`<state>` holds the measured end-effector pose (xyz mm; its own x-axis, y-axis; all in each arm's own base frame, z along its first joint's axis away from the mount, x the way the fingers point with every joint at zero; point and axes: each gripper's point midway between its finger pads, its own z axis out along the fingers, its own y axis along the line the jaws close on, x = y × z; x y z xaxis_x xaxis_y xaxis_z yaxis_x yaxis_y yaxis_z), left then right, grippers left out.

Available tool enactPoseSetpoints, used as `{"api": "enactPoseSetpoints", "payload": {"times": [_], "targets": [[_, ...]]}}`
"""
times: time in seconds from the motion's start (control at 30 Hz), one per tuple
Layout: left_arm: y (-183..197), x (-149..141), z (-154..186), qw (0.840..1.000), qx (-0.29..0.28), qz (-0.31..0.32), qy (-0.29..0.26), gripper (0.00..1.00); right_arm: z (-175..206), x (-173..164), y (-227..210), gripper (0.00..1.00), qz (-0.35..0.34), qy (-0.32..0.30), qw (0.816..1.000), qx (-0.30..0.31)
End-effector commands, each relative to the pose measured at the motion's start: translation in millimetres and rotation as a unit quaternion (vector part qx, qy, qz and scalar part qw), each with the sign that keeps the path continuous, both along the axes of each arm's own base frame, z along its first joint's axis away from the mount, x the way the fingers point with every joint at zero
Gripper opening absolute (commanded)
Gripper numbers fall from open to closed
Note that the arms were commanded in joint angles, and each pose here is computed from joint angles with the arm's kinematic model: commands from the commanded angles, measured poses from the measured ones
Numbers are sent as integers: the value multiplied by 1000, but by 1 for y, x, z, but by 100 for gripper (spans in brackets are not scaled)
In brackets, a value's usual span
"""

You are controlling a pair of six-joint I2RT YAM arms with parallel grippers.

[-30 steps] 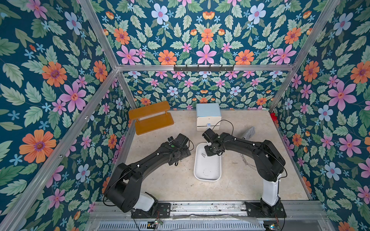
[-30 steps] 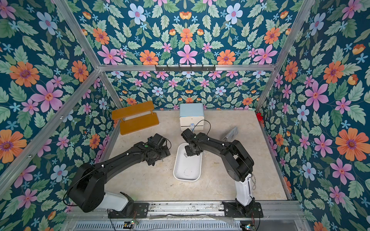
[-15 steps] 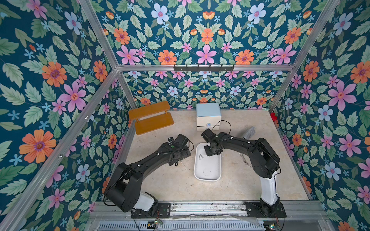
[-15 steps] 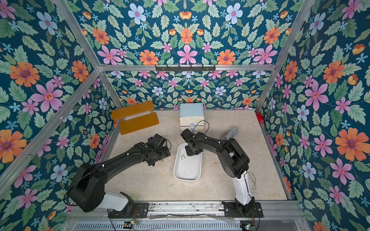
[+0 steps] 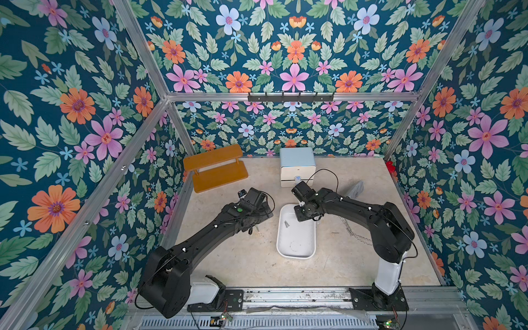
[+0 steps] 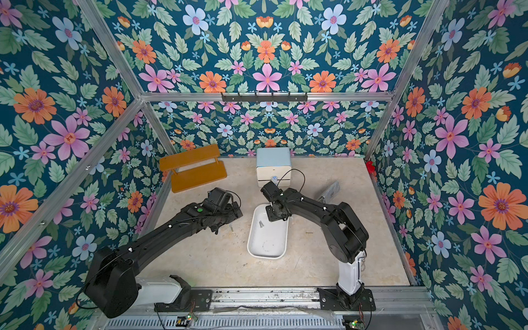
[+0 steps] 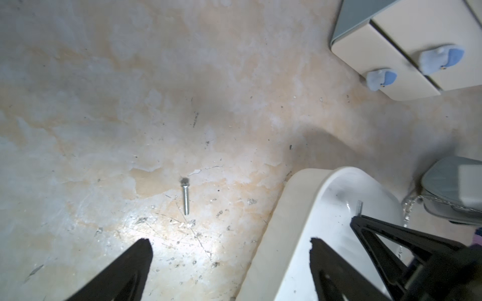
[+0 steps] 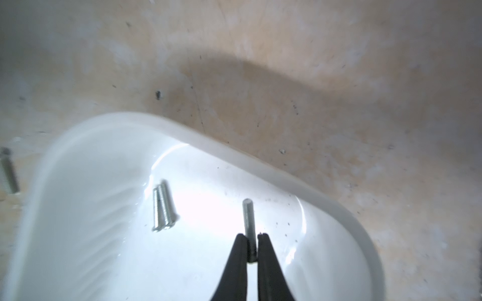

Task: Take out the screws from the storage box
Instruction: Pick up the screw from the storage box, then place the screw at the center of the board.

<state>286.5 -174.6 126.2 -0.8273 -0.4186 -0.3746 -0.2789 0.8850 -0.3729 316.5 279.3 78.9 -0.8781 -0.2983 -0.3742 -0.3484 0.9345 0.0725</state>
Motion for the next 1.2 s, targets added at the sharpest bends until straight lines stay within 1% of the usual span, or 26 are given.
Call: {"api": "enactPoseSetpoints", "payload": {"times": [0.0,0.1,0.17,0.27,0.37,0.53,0.63,0.7,0.93,1.17], "targets": [[-10,-2,10,1000,-10,-29,1,99,26,-2,-17,7,-27,-30,999,3],[-27,-2,28,998,-20,-54,-20,99,52,-10,-41,8,-57,-58,997,10],[-45,-4,43,996,-28,-76,-36,99,58,-17,-60,9,-84,-66,994,18],[-78,-10,61,991,-36,-116,-52,99,57,-29,-89,10,-129,-71,989,25],[-103,-16,69,987,-39,-143,-59,99,46,-39,-110,11,-161,-64,985,24],[-132,-23,57,983,-43,-175,-43,99,14,-49,-135,11,-212,-32,977,11],[-144,-27,46,980,-46,-189,-35,99,-3,-51,-138,11,-225,-15,974,12],[-151,-30,41,977,-52,-202,-32,97,-13,-51,-141,11,-231,-6,973,3],[-161,-34,24,975,-41,-217,-17,96,-41,-47,-139,11,-243,21,970,-5],[-163,-36,-6,978,-1,-207,22,94,-50,-41,-138,19,-247,25,969,-8]]}}
